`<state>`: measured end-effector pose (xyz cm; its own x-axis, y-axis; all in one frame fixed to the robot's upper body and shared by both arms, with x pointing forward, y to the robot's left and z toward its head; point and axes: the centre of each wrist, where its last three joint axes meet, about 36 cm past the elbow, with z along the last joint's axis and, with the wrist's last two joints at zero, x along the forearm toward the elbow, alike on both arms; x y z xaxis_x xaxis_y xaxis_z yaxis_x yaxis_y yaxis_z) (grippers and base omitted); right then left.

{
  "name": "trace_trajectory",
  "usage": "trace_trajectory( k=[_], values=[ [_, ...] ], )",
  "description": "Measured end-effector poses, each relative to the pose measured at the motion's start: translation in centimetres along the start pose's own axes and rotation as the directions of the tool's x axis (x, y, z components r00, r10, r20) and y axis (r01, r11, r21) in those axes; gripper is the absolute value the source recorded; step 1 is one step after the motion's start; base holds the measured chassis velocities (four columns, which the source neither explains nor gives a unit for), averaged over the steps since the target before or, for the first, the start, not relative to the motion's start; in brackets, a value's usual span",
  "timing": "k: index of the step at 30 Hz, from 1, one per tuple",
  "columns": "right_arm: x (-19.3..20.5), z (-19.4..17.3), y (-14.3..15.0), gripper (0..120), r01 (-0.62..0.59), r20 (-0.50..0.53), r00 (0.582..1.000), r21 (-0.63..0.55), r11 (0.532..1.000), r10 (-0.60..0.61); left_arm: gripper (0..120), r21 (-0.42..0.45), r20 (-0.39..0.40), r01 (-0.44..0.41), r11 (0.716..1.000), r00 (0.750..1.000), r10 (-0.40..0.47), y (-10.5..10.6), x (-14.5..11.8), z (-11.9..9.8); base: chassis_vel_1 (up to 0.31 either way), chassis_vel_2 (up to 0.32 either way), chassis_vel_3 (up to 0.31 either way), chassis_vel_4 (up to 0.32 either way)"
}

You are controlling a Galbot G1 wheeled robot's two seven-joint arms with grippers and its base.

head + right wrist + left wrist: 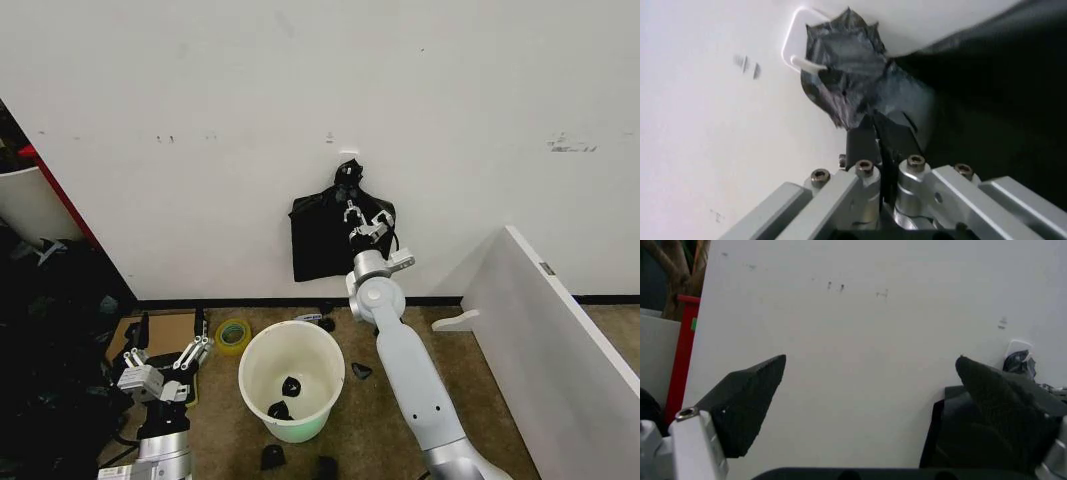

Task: Place the garbage bag over the trash bin.

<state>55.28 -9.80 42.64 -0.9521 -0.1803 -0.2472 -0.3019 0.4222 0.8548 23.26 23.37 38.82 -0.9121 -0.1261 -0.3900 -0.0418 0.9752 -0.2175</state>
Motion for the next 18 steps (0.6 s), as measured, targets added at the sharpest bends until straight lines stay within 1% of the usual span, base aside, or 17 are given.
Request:
trace_trajectory(
  k=[3,5,6,8,9,10,13,15,17,18],
  values=[
    [0.5,0.3,-0.2,0,-0.007,-0.006,1.000,-0.003,1.000,0.007,100,-0.003,-0.003,0.001,1.000,1.000,-0.001,0.0,0.1,0.1,0.000,0.000,0.000,0.000],
    [0.5,0.4,-0.5,3,-0.013,-0.008,1.000,-0.007,1.000,0.013,100,-0.004,-0.005,0.002,1.000,1.000,-0.002,0.0,0.1,0.2,0.000,0.000,0.000,0.000],
    [0.4,0.3,-0.8,10,-0.021,-0.008,1.000,-0.015,1.000,0.021,100,-0.005,-0.008,0.003,1.000,1.000,-0.003,0.0,0.2,0.4,0.000,0.000,0.000,0.000],
    [0.1,0.2,-1.0,15,-0.026,-0.005,1.000,-0.020,0.999,0.026,100,-0.006,-0.010,0.004,1.000,1.000,-0.004,0.1,0.2,0.5,0.000,0.000,0.000,0.000],
    [0.1,0.2,-1.0,15,-0.026,-0.005,1.000,-0.020,0.999,0.026,100,-0.006,-0.010,0.004,1.000,1.000,-0.004,0.1,0.2,0.5,0.000,0.000,0.000,0.000],
    [-0.3,0.0,-1.1,23,-0.026,-0.002,1.000,-0.023,0.999,0.026,100,-0.007,-0.012,0.005,1.000,1.000,-0.005,0.1,0.1,0.7,0.000,0.000,0.000,0.000],
    [-0.8,-0.2,-1.3,31,-0.020,0.001,1.000,-0.025,0.999,0.020,100,-0.008,-0.012,0.007,1.000,1.000,-0.007,0.2,0.1,0.9,0.000,0.000,0.000,0.000],
    [-0.9,-0.2,-1.5,43,-0.014,0.003,1.000,-0.026,1.000,0.014,100,-0.008,-0.013,0.008,1.000,1.000,-0.008,0.2,0.0,1.0,0.000,0.000,0.000,0.000],
    [-0.9,-0.2,-1.6,45,-0.012,0.003,1.000,-0.026,1.000,0.012,100,-0.008,-0.013,0.008,1.000,1.000,-0.008,0.2,0.0,1.1,0.000,0.000,0.000,0.000],
    [-0.9,-0.2,-1.7,49,-0.008,0.003,1.000,-0.026,1.000,0.008,100,-0.007,-0.014,0.009,1.000,1.000,-0.009,0.2,0.0,1.2,0.000,0.000,0.000,0.000]
  ],
)
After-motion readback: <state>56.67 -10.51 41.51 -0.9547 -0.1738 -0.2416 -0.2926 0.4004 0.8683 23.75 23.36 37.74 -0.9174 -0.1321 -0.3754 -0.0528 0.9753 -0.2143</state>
